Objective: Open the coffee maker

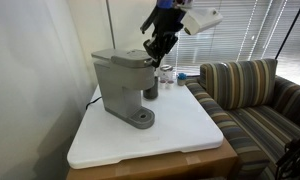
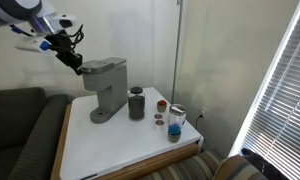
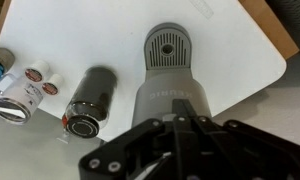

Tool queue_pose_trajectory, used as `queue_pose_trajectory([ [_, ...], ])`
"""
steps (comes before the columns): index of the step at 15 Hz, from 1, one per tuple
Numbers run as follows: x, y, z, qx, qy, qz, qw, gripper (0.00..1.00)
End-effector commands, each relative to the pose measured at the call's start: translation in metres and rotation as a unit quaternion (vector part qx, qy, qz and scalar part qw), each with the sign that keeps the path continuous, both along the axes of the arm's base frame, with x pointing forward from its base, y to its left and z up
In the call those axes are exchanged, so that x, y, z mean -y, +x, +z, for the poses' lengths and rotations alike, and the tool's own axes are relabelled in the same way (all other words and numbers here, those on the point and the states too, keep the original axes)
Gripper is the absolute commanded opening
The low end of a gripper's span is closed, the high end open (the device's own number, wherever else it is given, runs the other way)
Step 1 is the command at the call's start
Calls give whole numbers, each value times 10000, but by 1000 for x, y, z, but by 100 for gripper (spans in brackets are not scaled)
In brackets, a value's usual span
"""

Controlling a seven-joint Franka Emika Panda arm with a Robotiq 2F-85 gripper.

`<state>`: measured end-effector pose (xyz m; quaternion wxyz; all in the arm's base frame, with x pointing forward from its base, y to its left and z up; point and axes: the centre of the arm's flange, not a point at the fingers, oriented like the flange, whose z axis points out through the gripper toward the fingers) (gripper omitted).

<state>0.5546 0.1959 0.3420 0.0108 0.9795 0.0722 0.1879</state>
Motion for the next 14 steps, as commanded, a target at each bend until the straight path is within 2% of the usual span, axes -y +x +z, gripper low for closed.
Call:
queue_pose_trajectory([
  [1, 11, -8, -6, 463, 88, -75, 9989, 0],
  [6, 15, -12, -7, 786, 123, -122, 9968, 0],
  [14, 11, -21, 6, 1127, -62, -114, 9935, 0],
])
